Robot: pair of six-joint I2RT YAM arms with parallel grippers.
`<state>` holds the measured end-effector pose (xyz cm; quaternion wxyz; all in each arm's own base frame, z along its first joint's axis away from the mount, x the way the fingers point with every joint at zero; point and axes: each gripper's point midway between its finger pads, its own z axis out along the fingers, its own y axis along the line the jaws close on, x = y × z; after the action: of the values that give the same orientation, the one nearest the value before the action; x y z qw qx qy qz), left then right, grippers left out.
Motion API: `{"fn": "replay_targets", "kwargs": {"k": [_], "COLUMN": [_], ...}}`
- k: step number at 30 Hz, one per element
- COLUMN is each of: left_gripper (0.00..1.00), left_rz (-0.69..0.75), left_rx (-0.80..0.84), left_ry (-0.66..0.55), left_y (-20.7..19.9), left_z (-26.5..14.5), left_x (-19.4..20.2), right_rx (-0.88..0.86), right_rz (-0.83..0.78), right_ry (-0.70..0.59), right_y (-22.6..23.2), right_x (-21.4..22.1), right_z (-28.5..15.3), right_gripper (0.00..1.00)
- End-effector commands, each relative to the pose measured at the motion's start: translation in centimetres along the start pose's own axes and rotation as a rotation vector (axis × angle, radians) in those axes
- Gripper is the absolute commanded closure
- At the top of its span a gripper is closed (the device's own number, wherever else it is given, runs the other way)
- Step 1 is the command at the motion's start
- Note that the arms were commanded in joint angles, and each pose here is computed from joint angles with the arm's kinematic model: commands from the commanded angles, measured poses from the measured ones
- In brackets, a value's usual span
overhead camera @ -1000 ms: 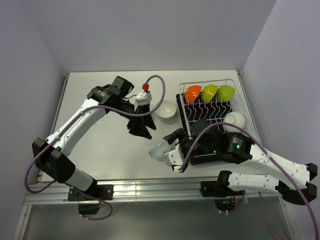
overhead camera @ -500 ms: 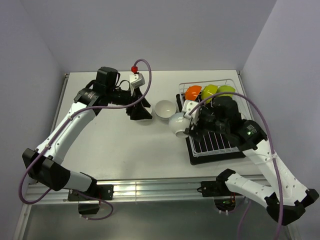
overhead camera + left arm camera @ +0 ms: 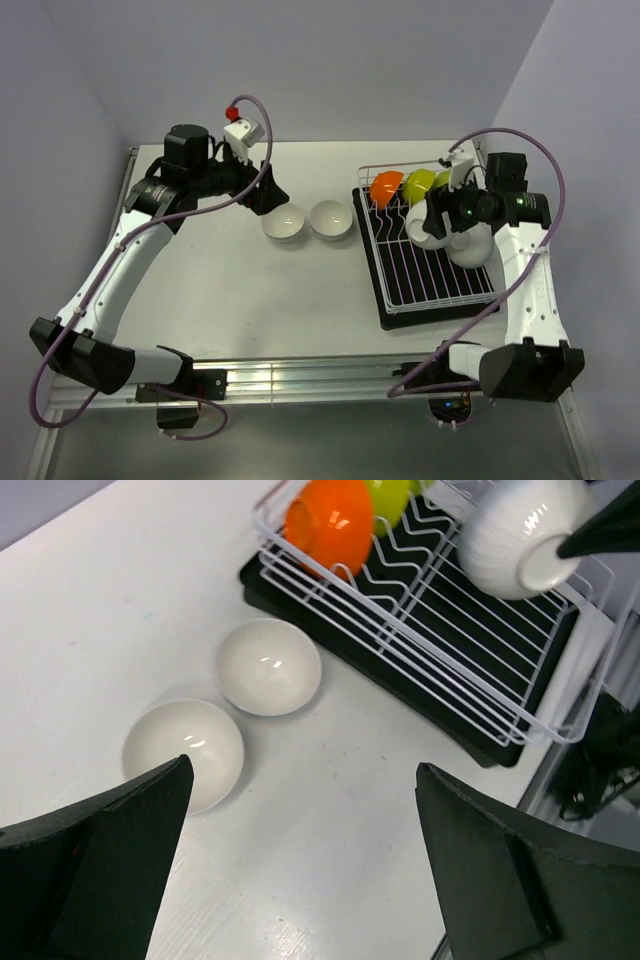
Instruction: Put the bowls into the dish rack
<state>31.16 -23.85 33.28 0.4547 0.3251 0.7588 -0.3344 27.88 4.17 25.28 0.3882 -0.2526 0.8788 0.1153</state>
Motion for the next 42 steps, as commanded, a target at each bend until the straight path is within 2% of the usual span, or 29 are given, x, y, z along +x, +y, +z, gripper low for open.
{"fn": "replay_targets", "kwargs": {"k": [1, 8, 18, 30, 42], "left_gripper": [0.01, 0.01, 0.00, 0.00, 0.00], "left_rz": [-0.025, -0.106, -0.109, -0.109, -0.109], "left_rx": [-0.160, -0.157, -0.143, -0.136, -0.133], "left_ry": [-0.117, -0.076, -0.073, -0.069, -0.061], "left_y": [1.9, 2.2, 2.1, 2.2, 2.2], "left_z": [-1.9, -1.1, -0.9, -0.6, -0.5], "left_x": [-2.4, -1.2, -0.5, -0.5, -0.2], "right_rx": [0.058, 0.167, 0.243, 0.369, 0.435], "right_rz": [0.156, 0.278, 0.389, 0.397, 0.387], "right_ry": [0.020, 0.095, 0.177, 0.233, 0.224], "right_y": [-2.0, -5.0, -7.1, -7.6, -7.8], "right_x": [0.3, 2.3, 4.2, 7.0, 7.1], "right_z": [-1.1, 0.5, 2.8, 4.1, 5.2], "right_gripper": [1.00, 1.00, 1.00, 1.00, 1.00]}}
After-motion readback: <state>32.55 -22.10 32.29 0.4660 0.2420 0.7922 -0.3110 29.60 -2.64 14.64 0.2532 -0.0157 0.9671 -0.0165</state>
